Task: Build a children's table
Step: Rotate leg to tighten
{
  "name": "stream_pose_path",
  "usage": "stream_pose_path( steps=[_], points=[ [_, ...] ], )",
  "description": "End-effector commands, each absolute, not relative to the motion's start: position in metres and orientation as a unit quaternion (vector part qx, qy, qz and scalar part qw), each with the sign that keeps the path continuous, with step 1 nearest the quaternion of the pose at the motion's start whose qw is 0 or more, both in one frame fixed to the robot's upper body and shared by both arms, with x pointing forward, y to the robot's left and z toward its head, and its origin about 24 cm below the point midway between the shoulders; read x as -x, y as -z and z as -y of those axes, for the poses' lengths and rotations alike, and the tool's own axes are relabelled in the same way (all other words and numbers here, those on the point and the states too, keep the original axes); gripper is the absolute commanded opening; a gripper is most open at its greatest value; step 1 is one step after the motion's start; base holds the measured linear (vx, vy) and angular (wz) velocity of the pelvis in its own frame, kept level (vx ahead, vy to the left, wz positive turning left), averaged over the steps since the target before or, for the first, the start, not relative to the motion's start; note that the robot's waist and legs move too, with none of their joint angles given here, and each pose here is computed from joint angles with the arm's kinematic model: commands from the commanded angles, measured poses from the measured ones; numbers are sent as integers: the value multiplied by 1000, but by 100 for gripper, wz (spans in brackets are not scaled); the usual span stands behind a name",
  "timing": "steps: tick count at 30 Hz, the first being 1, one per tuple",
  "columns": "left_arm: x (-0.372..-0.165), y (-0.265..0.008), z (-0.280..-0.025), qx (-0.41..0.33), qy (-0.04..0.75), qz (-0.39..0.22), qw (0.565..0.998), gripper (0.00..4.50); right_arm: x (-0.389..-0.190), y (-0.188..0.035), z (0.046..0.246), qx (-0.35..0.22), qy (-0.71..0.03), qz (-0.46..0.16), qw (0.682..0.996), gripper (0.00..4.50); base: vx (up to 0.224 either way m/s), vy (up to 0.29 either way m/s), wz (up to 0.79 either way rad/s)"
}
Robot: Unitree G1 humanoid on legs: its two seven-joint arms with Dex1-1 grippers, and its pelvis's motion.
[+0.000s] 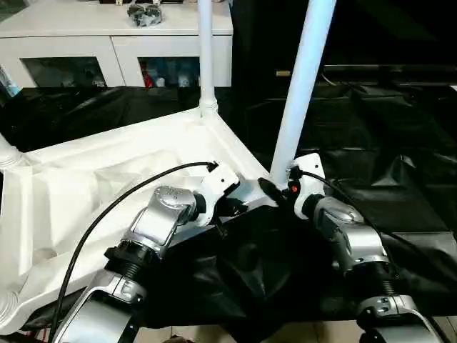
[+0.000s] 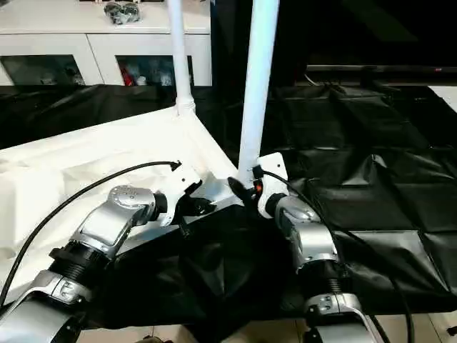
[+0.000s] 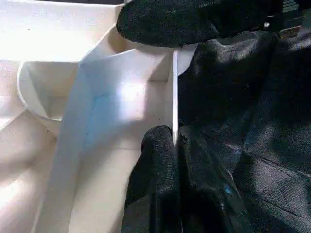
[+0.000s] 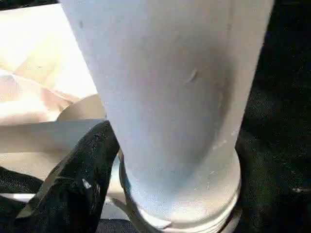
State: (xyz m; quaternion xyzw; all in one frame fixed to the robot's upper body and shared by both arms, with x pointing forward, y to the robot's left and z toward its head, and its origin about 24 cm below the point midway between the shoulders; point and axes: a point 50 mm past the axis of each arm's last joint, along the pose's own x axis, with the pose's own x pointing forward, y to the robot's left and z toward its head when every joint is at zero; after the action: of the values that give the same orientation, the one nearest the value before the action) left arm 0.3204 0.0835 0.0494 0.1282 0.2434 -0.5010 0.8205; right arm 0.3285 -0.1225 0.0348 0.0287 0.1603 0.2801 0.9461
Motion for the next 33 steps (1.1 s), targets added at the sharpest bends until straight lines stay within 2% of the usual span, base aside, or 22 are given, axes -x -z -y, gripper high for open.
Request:
stream_pose_path(
  steps=[1, 2, 3, 4, 8, 12, 14, 15, 19, 21, 22, 30, 31, 33],
  points=[
    [-316, -69, -58, -124, 563, -180, 797, 0, -313, -19, 88, -36, -373, -195, 906, 384, 0, 0, 0],
    [-314, -69, -59, -126, 571, -179, 791, 0, -312, -22, 89, -34, -388, -184, 903, 384, 0, 0, 0],
    [-310, -69, -64, -131, 591, -181, 775, 0, -306, -30, 94, -20, -445, -160, 881, 384, 0, 0, 0],
    [-310, -69, -65, -131, 592, -181, 774, 0, -306, -30, 94, -19, -447, -159, 880, 384, 0, 0, 0],
    [-302, -68, -74, -142, 630, -178, 742, 0, -292, -38, 104, 2, -526, -151, 837, 384, 0, 0, 0],
    [-295, -65, -86, -145, 656, -193, 715, 0, -280, -39, 115, 11, -583, -167, 795, 384, 0, 0, 0],
    [-292, -66, -97, -145, 671, -200, 699, 0, -269, -37, 124, 24, -624, -192, 757, 384, 0, 0, 0],
    [-292, -66, -97, -145, 671, -200, 699, 0, -269, -37, 124, 24, -624, -192, 757, 384, 0, 0, 0],
    [-291, -67, -106, -148, 683, -208, 684, 0, -258, -36, 133, 43, -659, -227, 716, 384, 0, 0, 0],
    [-291, -67, -107, -149, 684, -209, 683, 0, -257, -36, 133, 44, -660, -229, 714, 384, 0, 0, 0],
    [-291, -67, -107, -149, 687, -210, 680, 0, -257, -37, 133, 46, -662, -232, 711, 360, 0, 0, 0],
    [-290, -67, -107, -149, 686, -207, 682, 0, -254, -39, 128, 39, -670, -232, 704, 300, 0, 0, 0],
    [-290, -67, -107, -149, 686, -207, 682, 0, -254, -39, 128, 39, -670, -232, 704, 283, 0, 0, 0],
    [-293, -66, -105, -144, 673, -205, 696, 0, -254, -37, 125, 35, -659, -227, 716, 279, 0, 0, 0]
  ],
)
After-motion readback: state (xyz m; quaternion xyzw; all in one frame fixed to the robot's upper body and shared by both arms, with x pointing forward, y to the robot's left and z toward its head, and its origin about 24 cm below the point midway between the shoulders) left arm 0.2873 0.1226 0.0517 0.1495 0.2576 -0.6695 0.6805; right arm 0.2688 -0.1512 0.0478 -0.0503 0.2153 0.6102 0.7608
